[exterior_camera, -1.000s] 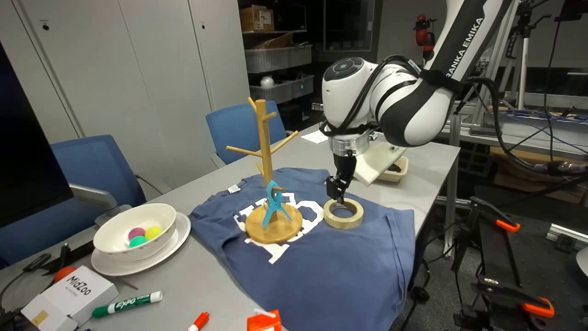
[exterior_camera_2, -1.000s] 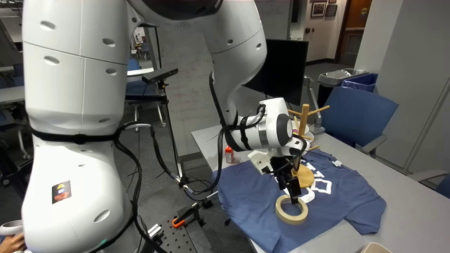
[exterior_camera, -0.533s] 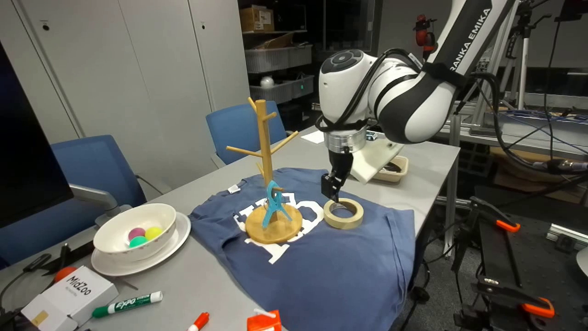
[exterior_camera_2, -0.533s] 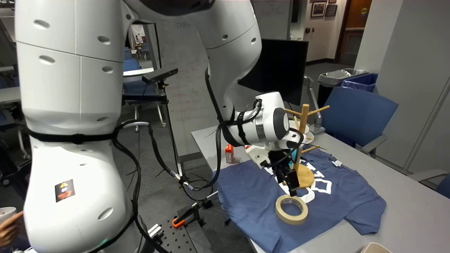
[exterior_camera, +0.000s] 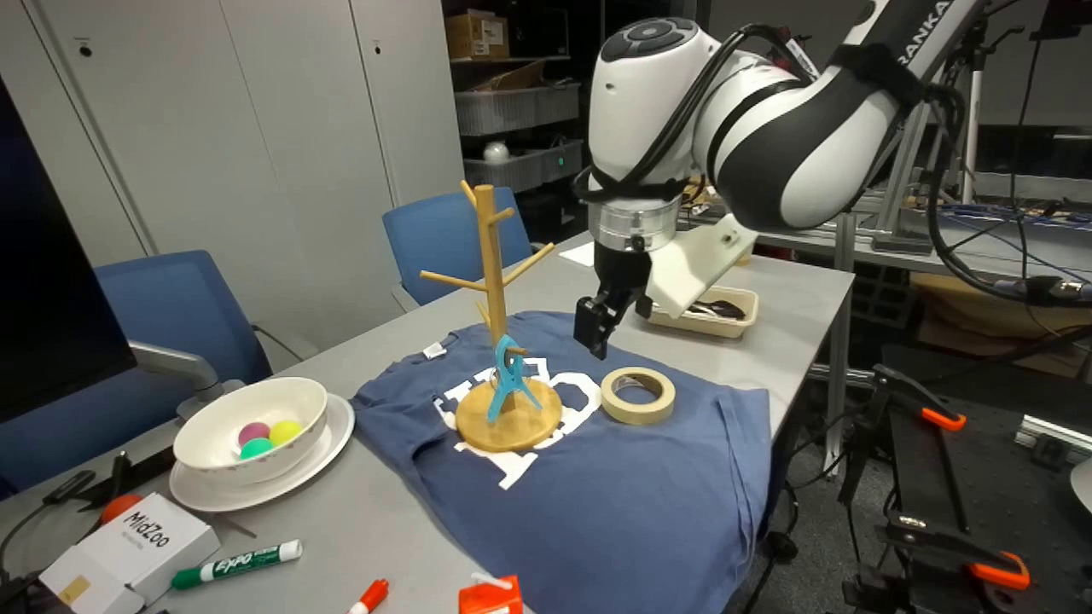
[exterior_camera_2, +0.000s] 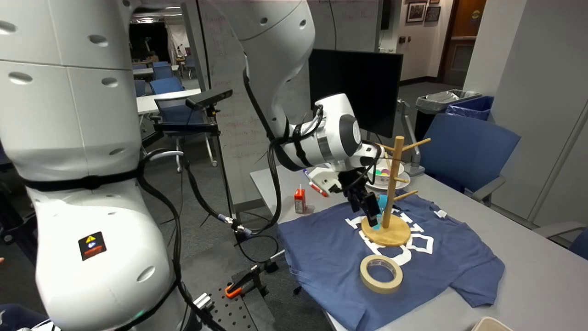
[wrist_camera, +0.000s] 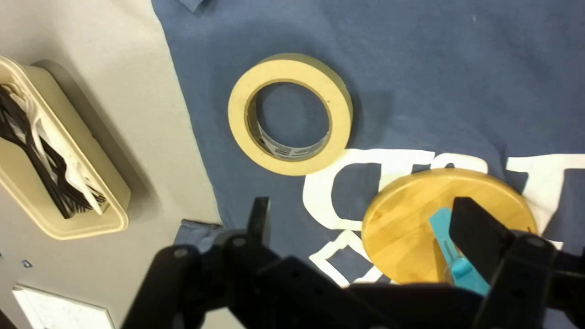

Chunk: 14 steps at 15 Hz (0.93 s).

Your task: Pick up the tape from the wooden holder and put it on the table.

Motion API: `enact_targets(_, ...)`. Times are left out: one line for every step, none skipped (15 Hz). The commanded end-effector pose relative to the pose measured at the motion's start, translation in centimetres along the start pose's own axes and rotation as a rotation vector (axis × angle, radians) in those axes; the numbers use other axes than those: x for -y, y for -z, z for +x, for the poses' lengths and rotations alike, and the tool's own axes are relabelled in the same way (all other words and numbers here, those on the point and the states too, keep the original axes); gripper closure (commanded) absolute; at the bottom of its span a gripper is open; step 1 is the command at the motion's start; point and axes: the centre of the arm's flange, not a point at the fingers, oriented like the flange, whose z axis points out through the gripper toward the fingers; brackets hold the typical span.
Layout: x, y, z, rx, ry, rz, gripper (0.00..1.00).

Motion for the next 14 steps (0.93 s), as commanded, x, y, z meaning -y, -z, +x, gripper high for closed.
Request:
enact_targets(0.4, 4.0, -1.6, -0.034, 0.045, 0.017, 0.00)
enact_targets(0.6, 4.6, -1.8, -0.044, 0.052, 0.022, 0.00)
enact_targets(0.7, 5.4, -2.2, -0.055, 0.061, 0.026, 0.00)
enact_targets(0.8, 6.1, -2.5, -0.065, 0.068, 0.030, 0.00)
enact_targets(0.9, 6.8, -2.9, -0.073, 0.074, 0.032, 0.00)
enact_targets(1.0, 7.4, -3.1, -0.082, 0.079, 0.034, 0.00)
enact_targets(1.0, 8.0, -3.4, -0.088, 0.083, 0.036, 0.00)
enact_targets(1.0, 8.5, -3.7, -0.093, 0.088, 0.035, 0.00)
enact_targets(1.0, 9.1, -4.0, -0.099, 0.091, 0.034, 0.00)
enact_targets(0.9, 9.5, -4.3, -0.104, 0.095, 0.030, 0.00)
enact_targets(0.8, 9.9, -4.6, -0.110, 0.099, 0.029, 0.00)
enact_targets(0.7, 10.4, -4.9, -0.114, 0.101, 0.028, 0.00)
enact_targets(0.6, 10.8, -5.2, -0.119, 0.104, 0.028, 0.00)
enact_targets(0.6, 11.2, -5.4, -0.125, 0.107, 0.029, 0.00)
